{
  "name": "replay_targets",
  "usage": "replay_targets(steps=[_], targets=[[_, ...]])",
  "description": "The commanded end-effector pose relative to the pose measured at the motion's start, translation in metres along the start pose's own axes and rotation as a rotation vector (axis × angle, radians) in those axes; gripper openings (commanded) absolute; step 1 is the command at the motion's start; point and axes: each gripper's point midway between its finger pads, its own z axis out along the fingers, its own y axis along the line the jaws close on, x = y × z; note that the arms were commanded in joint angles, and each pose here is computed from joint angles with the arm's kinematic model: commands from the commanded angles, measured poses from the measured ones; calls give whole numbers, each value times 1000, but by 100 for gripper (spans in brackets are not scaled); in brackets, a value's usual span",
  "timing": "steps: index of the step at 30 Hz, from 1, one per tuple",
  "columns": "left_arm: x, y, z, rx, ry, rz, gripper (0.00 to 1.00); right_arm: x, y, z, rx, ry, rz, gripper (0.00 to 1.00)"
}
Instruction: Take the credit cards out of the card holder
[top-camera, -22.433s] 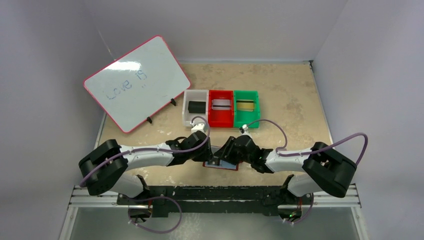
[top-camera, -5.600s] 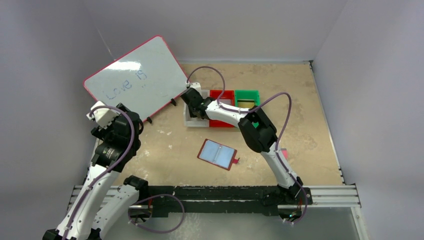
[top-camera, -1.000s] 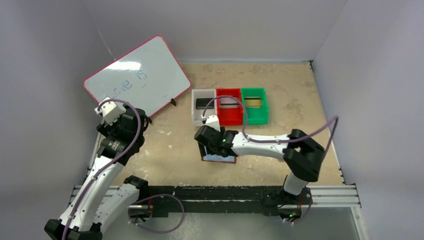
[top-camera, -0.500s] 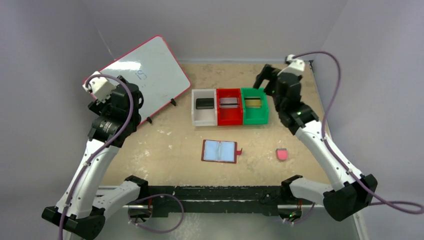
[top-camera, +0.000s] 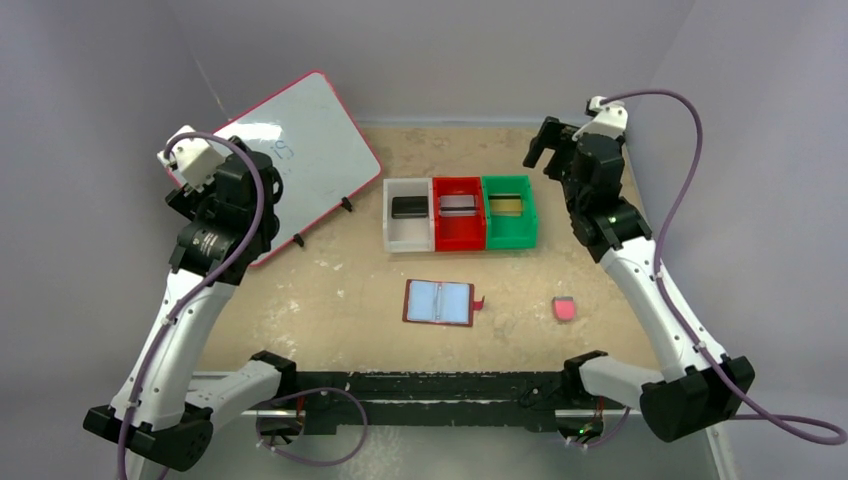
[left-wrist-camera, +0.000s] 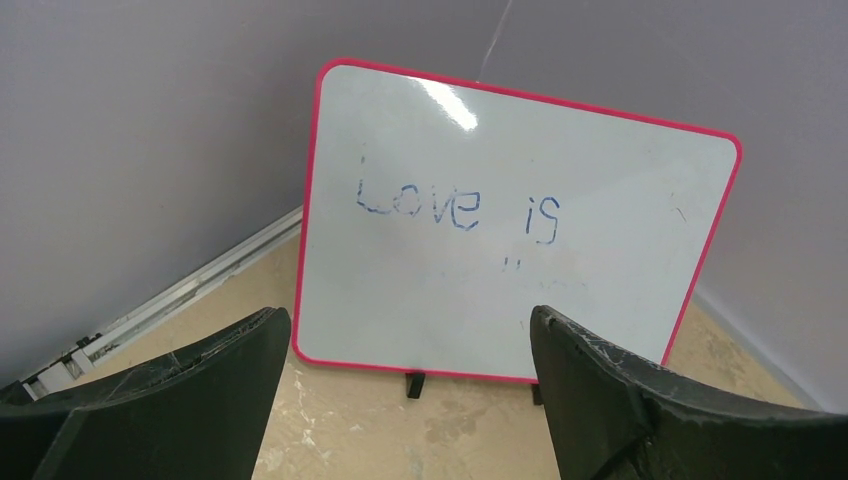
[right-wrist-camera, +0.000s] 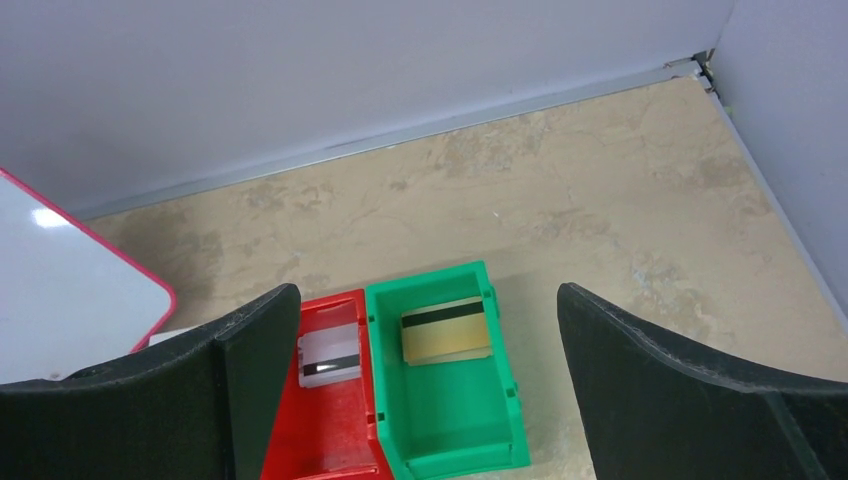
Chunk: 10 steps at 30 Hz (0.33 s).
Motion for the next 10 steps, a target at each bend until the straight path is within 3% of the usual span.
replay_targets(steps=[1,10], targets=[[-15,3,-3,-2,-22,1,90,-21,-2,-10,-7,-75,-11,100],[3,0,4,-38,19,39,91,-19,-9,-15,12,-87,-24,100]])
